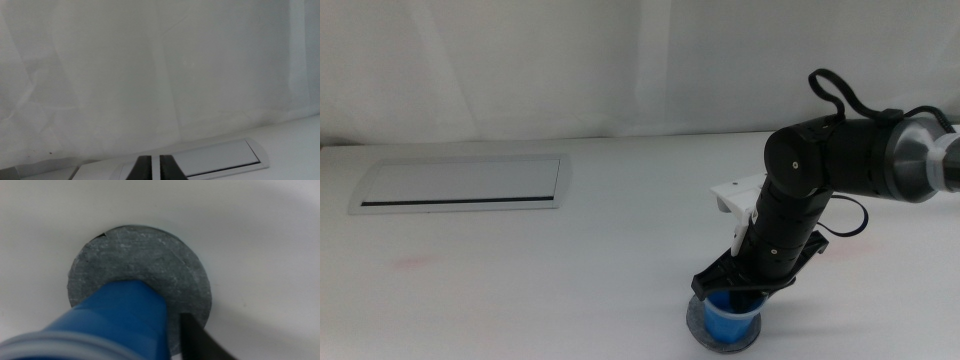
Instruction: Place an empty cup on a cup mat.
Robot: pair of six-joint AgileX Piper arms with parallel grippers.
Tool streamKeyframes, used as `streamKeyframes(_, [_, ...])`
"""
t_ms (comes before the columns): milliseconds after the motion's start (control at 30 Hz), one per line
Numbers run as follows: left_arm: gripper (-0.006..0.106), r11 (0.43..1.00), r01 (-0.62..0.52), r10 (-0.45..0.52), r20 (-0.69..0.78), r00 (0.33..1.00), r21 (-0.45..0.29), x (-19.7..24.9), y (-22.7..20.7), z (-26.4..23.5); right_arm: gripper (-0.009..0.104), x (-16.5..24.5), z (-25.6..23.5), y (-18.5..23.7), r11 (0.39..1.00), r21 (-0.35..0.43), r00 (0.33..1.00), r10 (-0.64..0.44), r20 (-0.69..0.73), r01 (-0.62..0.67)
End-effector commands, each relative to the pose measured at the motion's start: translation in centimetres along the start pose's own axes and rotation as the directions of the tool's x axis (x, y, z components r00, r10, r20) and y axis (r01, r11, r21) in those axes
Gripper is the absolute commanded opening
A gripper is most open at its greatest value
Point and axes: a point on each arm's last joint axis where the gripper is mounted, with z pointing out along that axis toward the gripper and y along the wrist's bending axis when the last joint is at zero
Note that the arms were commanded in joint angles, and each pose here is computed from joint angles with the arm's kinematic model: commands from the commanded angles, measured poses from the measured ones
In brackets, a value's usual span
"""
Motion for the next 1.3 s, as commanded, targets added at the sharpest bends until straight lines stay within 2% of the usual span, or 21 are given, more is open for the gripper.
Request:
streamKeyframes(0, [-0.003,1.000,0.008,-0.008,0.012,1.000,-0.003,1.0,-0.2,-0.2,0.029,0.0,0.5,0.0,1.000,0.006,1.000,-0.010,-0.009,0.010])
streamKeyframes(67, [-0.003,1.000,0.008,-0.008,0.012,1.000,-0.003,1.0,-0.2,-0.2,0.052,0.0,0.5,0.0,1.000,0.006,1.000,-0.010,-0.012,0.010])
streamKeyframes(167, [-0.003,1.000,0.008,-0.008,0.012,1.000,-0.003,1.0,-0.2,-0.2,0.079,0.0,0.5,0.0,1.000,0.006,1.000,-0.010,-0.014,0.010])
streamKeyframes(267, [-0.003,1.000,0.008,-0.008,0.012,1.000,-0.003,1.0,-0.2,-0.2,0.092,-0.1,0.5,0.0,1.000,0.006,1.000,-0.011,-0.006,0.011])
streamKeyframes(533, [-0.003,1.000,0.008,-0.008,0.012,1.000,-0.003,1.0,-0.2,-0.2,0.093,-0.2,0.5,0.0,1.000,0.009,1.000,-0.013,0.013,0.013])
streamKeyframes(733, [-0.003,1.000,0.008,-0.008,0.012,1.000,-0.003,1.0,-0.2,-0.2,0.093,-0.2,-0.6,-0.2,0.998,0.046,0.998,-0.044,0.045,0.042])
streamKeyframes(1067, [-0.003,1.000,0.008,-0.008,0.012,1.000,-0.003,1.0,-0.2,-0.2,0.093,0.5,-4.4,-0.1,0.996,0.065,0.986,-0.074,0.148,0.065])
streamKeyframes(1267, [-0.003,1.000,0.008,-0.008,0.012,1.000,-0.003,1.0,-0.2,-0.2,0.093,1.5,-8.7,0.2,0.996,0.069,0.961,-0.067,0.270,0.050])
